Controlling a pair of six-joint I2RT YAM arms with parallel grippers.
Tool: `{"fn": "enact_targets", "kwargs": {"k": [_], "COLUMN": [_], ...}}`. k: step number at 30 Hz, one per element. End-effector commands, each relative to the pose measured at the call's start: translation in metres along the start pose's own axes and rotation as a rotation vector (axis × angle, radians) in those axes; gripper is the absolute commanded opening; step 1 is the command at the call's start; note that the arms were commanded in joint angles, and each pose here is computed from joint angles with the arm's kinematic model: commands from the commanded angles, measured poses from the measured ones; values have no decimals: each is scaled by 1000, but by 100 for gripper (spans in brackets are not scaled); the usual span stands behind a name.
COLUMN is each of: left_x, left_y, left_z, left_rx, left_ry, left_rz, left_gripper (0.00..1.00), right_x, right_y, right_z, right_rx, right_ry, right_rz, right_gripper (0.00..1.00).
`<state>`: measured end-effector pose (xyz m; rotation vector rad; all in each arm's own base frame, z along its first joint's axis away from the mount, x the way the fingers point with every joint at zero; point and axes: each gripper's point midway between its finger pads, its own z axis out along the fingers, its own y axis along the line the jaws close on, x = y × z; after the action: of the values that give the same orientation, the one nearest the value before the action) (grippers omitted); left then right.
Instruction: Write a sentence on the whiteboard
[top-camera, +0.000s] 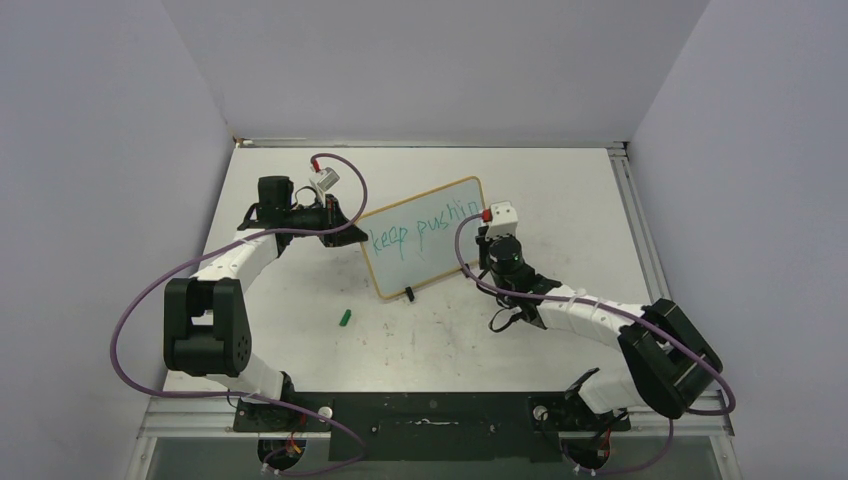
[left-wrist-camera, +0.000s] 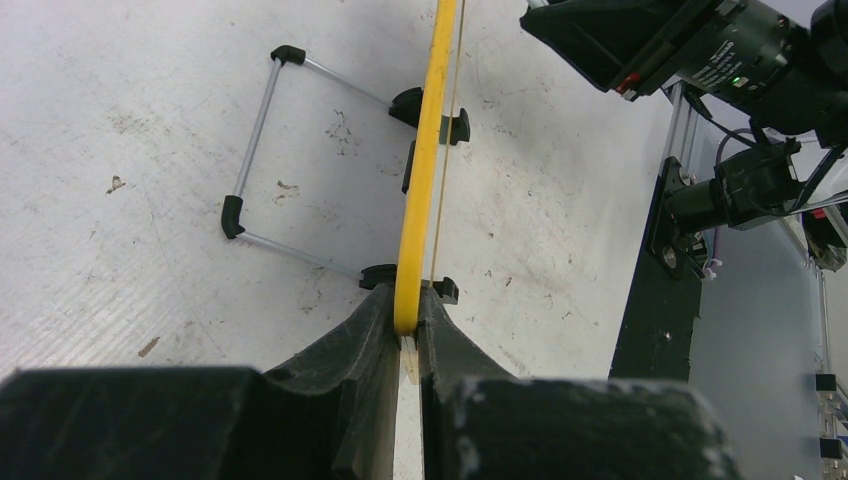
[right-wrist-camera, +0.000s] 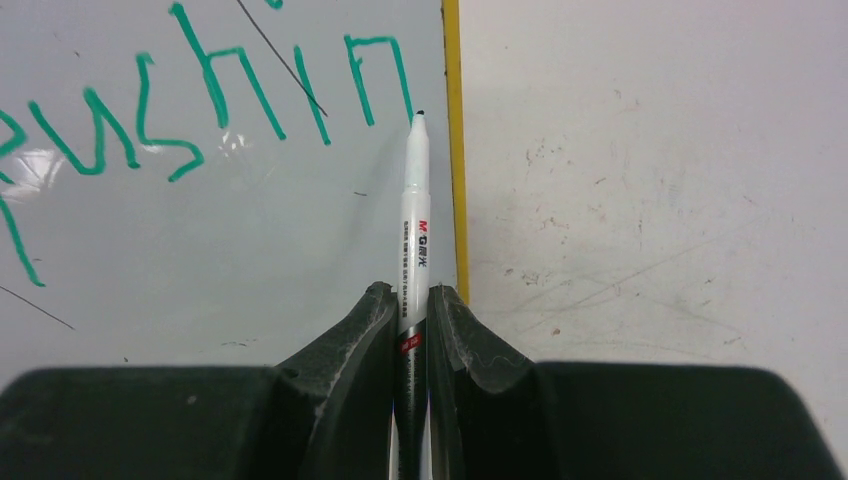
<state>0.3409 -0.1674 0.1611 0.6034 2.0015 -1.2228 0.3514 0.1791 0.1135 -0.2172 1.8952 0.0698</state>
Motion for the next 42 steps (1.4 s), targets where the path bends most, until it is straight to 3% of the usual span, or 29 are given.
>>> {"fn": "enact_targets", "kwargs": {"k": [1, 27, 42], "left_x": [-23, -22, -22], "left_y": [-4, -3, -3], "left_z": [-6, -5, -5], "left_rx": [-25, -26, -25], "left_ry": [-37, -34, -34], "left_rz": [87, 84, 86], "left_gripper": [0, 0, 0], "right_x": [-46, -56, -24], "right_y": [-2, 1, 5], "right_z": [-8, 19, 10], "right_rx": [-13, -30, -60], "right_ry": [-117, -116, -52], "right_rz": [52, -2, -22], "right_gripper": [5, 5, 5]}}
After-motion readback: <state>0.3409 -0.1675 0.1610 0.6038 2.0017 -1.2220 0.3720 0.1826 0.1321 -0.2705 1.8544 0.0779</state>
